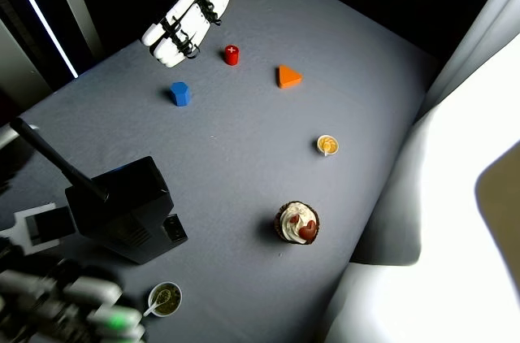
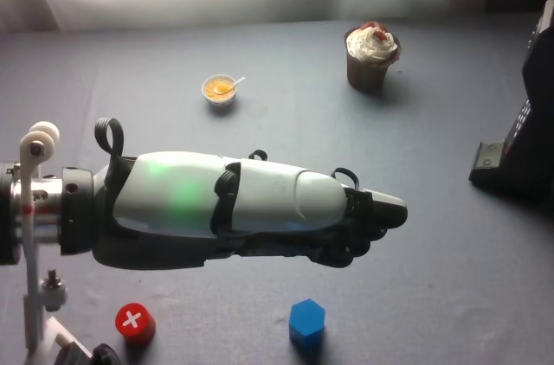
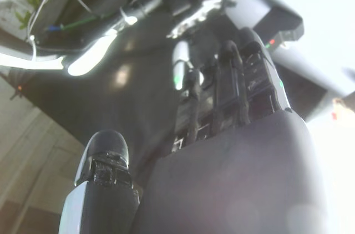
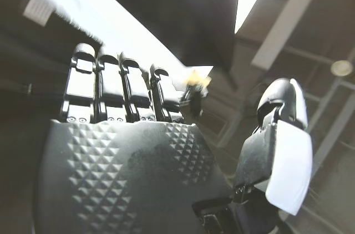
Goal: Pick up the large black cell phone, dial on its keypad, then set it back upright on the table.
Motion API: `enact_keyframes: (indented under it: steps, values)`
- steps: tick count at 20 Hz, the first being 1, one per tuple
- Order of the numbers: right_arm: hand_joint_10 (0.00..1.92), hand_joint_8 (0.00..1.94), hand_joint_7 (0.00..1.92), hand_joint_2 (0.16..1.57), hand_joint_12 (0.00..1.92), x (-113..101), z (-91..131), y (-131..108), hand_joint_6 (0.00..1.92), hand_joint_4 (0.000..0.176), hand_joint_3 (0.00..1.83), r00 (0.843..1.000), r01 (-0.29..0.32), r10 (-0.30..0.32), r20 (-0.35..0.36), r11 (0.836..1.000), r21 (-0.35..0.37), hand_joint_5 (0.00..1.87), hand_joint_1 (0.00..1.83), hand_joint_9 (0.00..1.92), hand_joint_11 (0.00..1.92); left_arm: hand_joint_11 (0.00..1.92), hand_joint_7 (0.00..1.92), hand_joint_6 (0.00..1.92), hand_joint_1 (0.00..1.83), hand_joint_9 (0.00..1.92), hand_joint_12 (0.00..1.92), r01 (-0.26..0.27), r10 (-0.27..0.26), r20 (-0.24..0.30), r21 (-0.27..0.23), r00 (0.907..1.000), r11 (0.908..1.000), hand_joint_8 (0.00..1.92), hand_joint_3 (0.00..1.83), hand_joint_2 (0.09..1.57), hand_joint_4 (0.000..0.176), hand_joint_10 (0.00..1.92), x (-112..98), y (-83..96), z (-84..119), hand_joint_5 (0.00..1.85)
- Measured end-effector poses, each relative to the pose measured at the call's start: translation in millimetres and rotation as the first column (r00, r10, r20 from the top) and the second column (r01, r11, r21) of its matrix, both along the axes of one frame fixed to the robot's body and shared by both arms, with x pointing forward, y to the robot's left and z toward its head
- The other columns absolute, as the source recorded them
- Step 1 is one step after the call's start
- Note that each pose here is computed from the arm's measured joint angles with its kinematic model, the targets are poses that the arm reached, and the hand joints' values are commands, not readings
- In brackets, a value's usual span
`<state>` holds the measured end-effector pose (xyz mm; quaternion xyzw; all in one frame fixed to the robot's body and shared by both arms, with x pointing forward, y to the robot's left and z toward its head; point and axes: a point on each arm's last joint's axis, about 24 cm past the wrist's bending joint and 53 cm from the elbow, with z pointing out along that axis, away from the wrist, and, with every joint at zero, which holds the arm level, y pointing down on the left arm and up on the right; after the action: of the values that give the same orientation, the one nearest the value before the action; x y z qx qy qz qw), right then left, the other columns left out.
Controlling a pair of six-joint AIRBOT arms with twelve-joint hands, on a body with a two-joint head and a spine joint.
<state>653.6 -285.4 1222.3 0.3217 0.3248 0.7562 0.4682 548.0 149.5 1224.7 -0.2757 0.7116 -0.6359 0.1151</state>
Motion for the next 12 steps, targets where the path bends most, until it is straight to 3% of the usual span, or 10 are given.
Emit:
enact_keyframes:
  steps: [4,6,9,11,12]
  values:
    - [0.00,0.00,0.00,0.85,0.00,-35,-8,-7,0.00,0.124,0.00,0.992,-0.030,0.019,-0.127,0.996,-0.083,0.00,0.10,0.00,0.00,0.00,0.13,0.00,0.00,0.12,0.35,0.002,-0.002,0.000,0.001,1.0000,1.0000,0.00,0.00,1.21,0.051,0.00,0,-0.3,0,0.14]
    - [0.00,0.00,0.00,0.87,0.02,-55,-21,-6,0.00,0.118,0.00,0.974,-0.046,0.020,-0.224,0.993,-0.111,0.00,0.19,0.00,0.04,0.00,0.14,0.01,0.01,0.13,0.37,0.003,-0.003,-0.002,0.001,1.0000,1.0000,0.00,0.00,1.21,0.046,0.00,-1,-0.4,-1,0.17]
    - [0.00,0.00,0.00,0.88,0.06,-84,-42,-12,0.00,0.090,0.01,0.929,-0.025,-0.026,-0.370,0.991,-0.134,0.00,0.28,0.00,0.11,0.00,0.16,0.01,0.00,0.14,0.39,0.016,-0.016,0.000,0.018,0.9999,0.9997,0.00,0.00,1.21,0.047,0.00,-3,-1.3,-4,0.18]
    - [0.01,0.00,0.00,0.88,0.08,-105,-50,-12,0.00,0.083,0.00,0.886,-0.038,-0.027,-0.463,0.991,-0.131,0.00,0.25,0.02,0.16,0.00,0.12,0.00,0.00,0.10,0.30,0.016,-0.016,-0.007,0.011,0.9998,0.9998,0.00,0.00,1.22,0.043,0.00,-3,-2.6,-4,0.18]
    - [0.00,0.00,0.02,0.88,0.31,-117,-53,-8,0.00,0.086,0.00,0.864,-0.046,-0.021,-0.503,0.992,-0.120,0.00,0.26,0.04,0.08,0.00,0.11,0.00,0.00,0.11,0.31,0.018,-0.018,-0.009,0.008,0.9998,0.9998,0.00,0.00,1.22,0.036,0.01,-3,-3.2,-4,0.16]
